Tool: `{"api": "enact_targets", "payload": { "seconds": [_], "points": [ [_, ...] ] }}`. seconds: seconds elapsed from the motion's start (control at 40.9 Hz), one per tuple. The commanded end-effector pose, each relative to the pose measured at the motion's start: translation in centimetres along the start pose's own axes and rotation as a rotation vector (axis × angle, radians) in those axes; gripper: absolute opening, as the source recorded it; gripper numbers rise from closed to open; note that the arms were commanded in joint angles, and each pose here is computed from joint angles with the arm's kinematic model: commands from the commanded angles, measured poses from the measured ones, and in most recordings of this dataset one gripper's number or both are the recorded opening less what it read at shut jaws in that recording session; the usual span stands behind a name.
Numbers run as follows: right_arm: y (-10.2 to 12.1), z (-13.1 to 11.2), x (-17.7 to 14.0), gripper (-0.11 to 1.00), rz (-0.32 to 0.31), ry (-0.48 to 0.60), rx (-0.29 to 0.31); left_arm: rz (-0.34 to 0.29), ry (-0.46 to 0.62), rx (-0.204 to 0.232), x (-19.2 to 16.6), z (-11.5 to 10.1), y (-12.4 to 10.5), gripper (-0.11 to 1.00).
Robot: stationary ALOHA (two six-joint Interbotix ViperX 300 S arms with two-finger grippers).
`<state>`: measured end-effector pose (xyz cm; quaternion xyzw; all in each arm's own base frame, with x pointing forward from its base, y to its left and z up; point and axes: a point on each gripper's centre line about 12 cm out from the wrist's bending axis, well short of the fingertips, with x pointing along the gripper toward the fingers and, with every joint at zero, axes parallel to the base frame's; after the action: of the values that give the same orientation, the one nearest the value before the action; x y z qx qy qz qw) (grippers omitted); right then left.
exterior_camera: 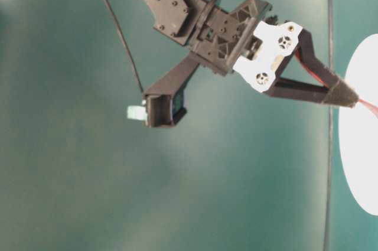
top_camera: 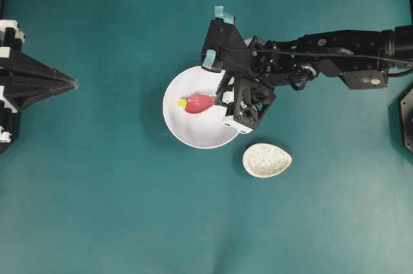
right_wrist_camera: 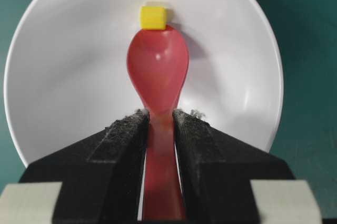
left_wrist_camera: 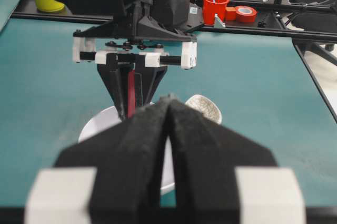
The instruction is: Scoop the yellow hexagonal prism block from the bowl with a spoon using the right arm.
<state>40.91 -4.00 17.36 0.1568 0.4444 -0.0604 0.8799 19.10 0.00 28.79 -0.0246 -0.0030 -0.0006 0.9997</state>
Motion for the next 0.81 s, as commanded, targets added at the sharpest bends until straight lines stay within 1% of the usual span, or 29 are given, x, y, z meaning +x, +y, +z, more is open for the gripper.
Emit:
{"api": "enact_targets", "payload": {
  "seconds": [0.0, 0.392, 0.612, 0.783],
  "points": [
    [0.26, 1.33, -0.73, 0.23, 0.006, -0.056, -0.005, -0.001, -0.034, 0.002, 0.21, 1.23, -0.04, -0.01],
    [0.57, 1.3, -0.76, 0.23, 0.01, -0.077, -0.014, -0.001, -0.034, 0.002, 0.21, 1.23, -0.04, -0.01],
    [0.61, 1.29, -1.17, 0.23, 0.01, -0.147, -0.015, -0.001, -0.034, 0.002, 0.21, 1.23, -0.04, -0.01],
    [0.6, 0.67, -1.66, 0.23, 0.009, -0.198, -0.014, -0.001, -0.034, 0.0, 0.21, 1.23, -0.04, -0.01]
  ]
}}
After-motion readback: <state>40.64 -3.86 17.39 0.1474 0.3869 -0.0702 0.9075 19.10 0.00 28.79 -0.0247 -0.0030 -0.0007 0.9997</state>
